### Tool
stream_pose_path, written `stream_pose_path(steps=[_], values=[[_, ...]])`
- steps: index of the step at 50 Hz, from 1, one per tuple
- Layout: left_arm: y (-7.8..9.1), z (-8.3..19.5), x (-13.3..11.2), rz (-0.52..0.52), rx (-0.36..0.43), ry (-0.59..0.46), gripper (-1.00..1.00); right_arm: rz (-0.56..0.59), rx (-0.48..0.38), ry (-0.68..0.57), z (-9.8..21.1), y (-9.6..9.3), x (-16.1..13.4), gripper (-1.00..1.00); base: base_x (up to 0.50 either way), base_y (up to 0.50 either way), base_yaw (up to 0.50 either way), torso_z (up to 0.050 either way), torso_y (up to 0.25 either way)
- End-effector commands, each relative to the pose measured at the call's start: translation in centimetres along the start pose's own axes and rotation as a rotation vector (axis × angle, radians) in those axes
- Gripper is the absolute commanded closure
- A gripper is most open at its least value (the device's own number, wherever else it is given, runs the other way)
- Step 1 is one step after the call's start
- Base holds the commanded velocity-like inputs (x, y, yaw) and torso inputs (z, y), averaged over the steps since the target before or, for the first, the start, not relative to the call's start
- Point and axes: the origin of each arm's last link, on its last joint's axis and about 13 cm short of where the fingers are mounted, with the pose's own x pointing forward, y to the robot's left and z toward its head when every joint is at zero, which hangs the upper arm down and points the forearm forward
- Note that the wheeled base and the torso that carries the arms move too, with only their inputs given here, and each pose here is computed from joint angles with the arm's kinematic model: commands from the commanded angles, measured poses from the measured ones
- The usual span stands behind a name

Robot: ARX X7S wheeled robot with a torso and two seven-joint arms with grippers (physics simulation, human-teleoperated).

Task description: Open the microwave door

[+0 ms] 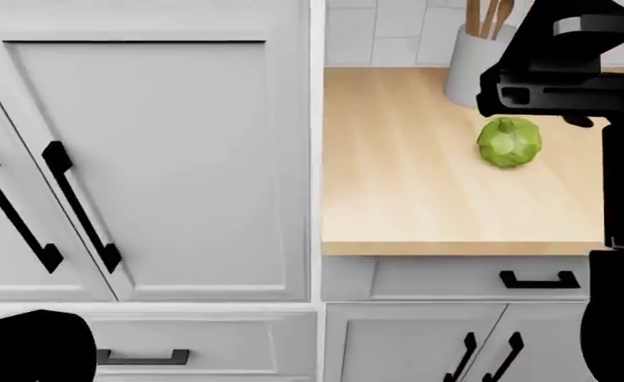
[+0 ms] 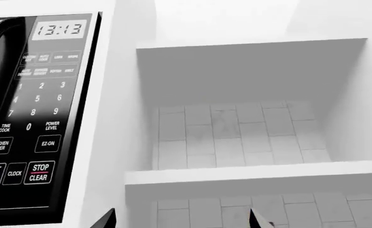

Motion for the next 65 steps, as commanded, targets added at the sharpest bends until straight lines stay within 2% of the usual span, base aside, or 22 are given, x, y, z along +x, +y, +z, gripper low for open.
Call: stream_pose_path(steps=[1, 6, 14, 18, 23, 29, 47, 65], values=[[0.0, 0.1, 0.1, -0.001, 0.013, -0.007, -1.00, 0.010, 0.007, 0.005, -0.1, 0.1, -0.1, -1.00, 0.50, -0.09, 0.00, 0.000, 0.000], [0.0, 0.4, 0.2, -0.003, 0.021, -0.016, -1.00, 0.011, 0.009, 0.003, 0.0, 0.1, -0.2, -1.00, 0.50, -0.09, 0.00, 0.000, 0.000], [0.3, 1.1, 0.7, 0.002, 0.029, -0.025, -1.00, 0.003, 0.013, -0.004, 0.1, 0.0, -0.3, -1.00, 0.00, 0.00, 0.00, 0.000, 0.000], [1.1, 2.2, 2.7, 0.009, 0.040, -0.012, -1.00, 0.001, 0.016, -0.002, 0.0, 0.0, -0.4, -1.00, 0.00, 0.00, 0.00, 0.000, 0.000], [2.3, 3.6, 6.3, 0.039, 0.029, 0.013, -1.00, 0.001, 0.017, 0.000, 0.0, 0.0, -0.4, -1.00, 0.00, 0.00, 0.00, 0.000, 0.000], [3.3, 4.1, 9.8, 0.057, 0.042, 0.042, -1.00, 0.005, 0.018, 0.006, 0.0, 0.1, -0.4, -1.00, 0.00, 0.00, 0.00, 0.000, 0.000], [4.3, 1.3, 15.4, 0.063, 0.104, 0.126, -1.00, 0.010, 0.016, 0.006, 0.0, 0.2, -0.3, -1.00, 0.00, 0.00, 0.00, 0.000, 0.000], [4.1, -1.4, 17.8, 0.048, 0.165, 0.183, -1.00, 0.008, 0.015, 0.006, 0.0, 0.1, -0.2, -1.00, 0.00, 0.00, 0.00, 0.000, 0.000]])
